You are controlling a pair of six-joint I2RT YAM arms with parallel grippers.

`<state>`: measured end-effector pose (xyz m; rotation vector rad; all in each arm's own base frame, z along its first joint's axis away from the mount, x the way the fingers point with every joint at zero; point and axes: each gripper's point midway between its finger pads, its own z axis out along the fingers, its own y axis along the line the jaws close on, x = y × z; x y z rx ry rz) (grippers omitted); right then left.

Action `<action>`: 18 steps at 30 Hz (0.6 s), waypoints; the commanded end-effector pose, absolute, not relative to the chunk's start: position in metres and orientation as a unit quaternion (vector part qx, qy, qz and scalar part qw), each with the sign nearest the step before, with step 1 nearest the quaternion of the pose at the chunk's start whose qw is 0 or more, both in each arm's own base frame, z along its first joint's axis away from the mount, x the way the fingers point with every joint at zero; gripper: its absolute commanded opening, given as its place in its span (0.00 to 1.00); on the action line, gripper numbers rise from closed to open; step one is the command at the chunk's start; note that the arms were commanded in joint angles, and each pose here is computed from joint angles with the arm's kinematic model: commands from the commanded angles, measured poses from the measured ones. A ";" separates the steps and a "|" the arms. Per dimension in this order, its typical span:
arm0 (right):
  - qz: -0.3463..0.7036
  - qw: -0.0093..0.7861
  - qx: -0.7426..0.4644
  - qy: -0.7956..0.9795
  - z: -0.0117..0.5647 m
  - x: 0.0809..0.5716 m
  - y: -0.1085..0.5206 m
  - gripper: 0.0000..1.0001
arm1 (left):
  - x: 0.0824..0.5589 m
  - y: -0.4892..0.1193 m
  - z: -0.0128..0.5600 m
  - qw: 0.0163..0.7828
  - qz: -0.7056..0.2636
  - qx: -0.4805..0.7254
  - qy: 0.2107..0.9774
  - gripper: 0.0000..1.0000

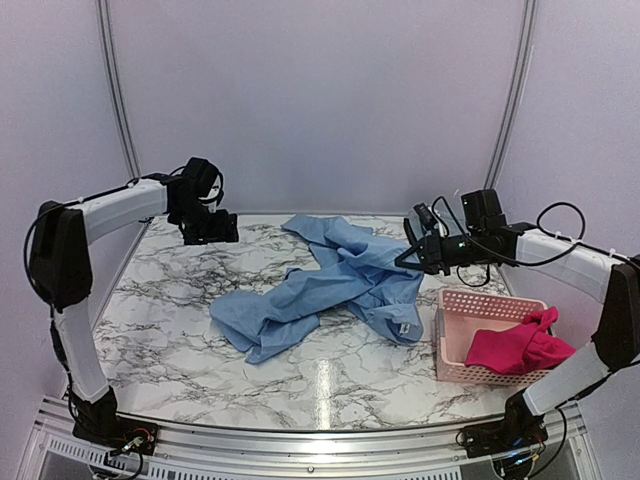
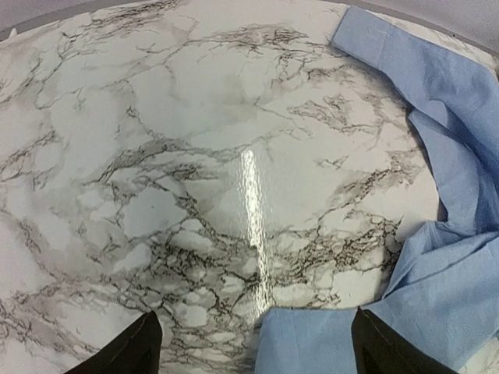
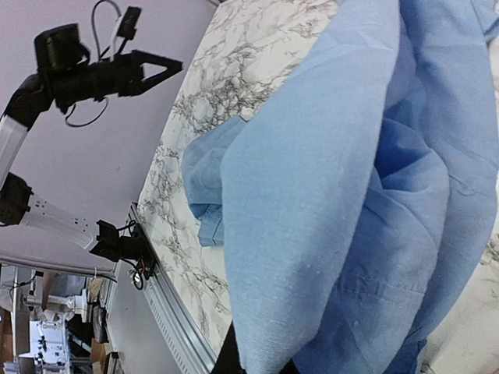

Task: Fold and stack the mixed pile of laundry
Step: Pick up the crumpled shirt from the center of the board, then flatten out the crumpled shirt at the center of the board.

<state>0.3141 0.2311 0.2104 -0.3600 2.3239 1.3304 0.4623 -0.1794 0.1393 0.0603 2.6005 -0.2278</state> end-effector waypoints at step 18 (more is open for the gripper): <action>0.425 0.178 -0.007 0.887 0.139 0.322 0.176 0.00 | 0.313 -0.212 0.014 0.105 0.017 0.143 0.984 0.93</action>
